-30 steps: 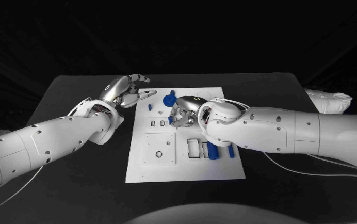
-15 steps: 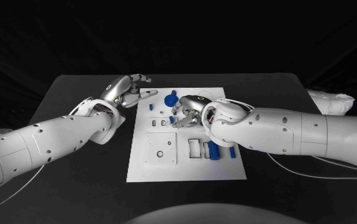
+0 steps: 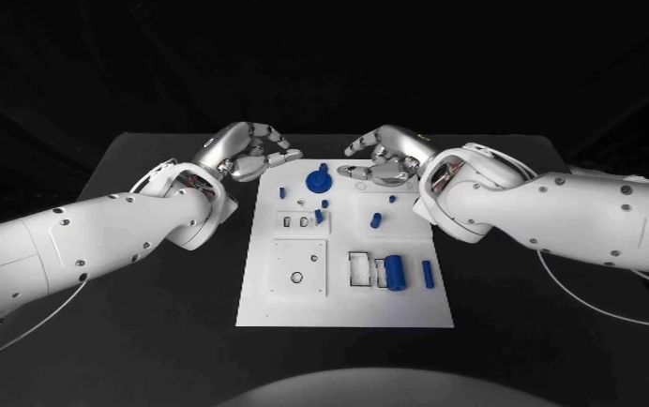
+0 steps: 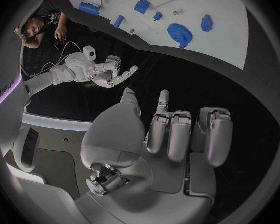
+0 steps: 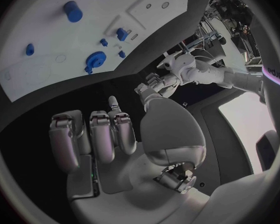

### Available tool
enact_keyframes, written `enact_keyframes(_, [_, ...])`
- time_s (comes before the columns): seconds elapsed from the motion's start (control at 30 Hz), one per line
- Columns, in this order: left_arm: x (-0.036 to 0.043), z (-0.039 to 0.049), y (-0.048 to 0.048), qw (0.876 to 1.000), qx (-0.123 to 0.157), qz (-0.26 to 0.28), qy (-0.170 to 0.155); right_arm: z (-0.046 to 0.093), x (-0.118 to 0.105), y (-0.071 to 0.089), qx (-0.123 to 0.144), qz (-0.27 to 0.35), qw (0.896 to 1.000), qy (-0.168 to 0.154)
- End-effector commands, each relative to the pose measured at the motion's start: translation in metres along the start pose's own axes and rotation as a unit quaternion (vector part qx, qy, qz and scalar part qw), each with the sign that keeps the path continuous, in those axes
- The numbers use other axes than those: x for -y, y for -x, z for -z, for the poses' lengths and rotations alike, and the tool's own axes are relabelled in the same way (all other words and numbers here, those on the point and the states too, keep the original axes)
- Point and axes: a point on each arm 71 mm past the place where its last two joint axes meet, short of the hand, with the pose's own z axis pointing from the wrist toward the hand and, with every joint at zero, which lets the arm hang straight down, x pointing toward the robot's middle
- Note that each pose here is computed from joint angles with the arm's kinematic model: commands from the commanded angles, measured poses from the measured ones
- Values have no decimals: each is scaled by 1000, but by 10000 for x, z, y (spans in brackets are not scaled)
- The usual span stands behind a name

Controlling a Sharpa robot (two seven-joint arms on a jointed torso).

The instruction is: Assemble the parts on the task board

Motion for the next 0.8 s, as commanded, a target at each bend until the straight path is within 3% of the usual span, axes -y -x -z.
enact_keyframes(0.03, [51,-56,-61,995,-74,-8,59,53,85,95,-8,-99,995,-28])
enact_keyframes(0.17, [180,-157,-66,986,-134,-24,102,129,248,194,-22,-151,986,-70])
enact_keyframes(0.3, [256,-227,-92,971,-189,-42,144,189,365,235,-35,-175,979,-96])
enact_keyframes(0.63, [298,-278,-300,915,-314,-89,238,303,548,292,-45,-186,973,-131])
enact_keyframes(0.8, [325,-278,-391,891,-353,-100,268,351,626,307,-49,-186,970,-147])
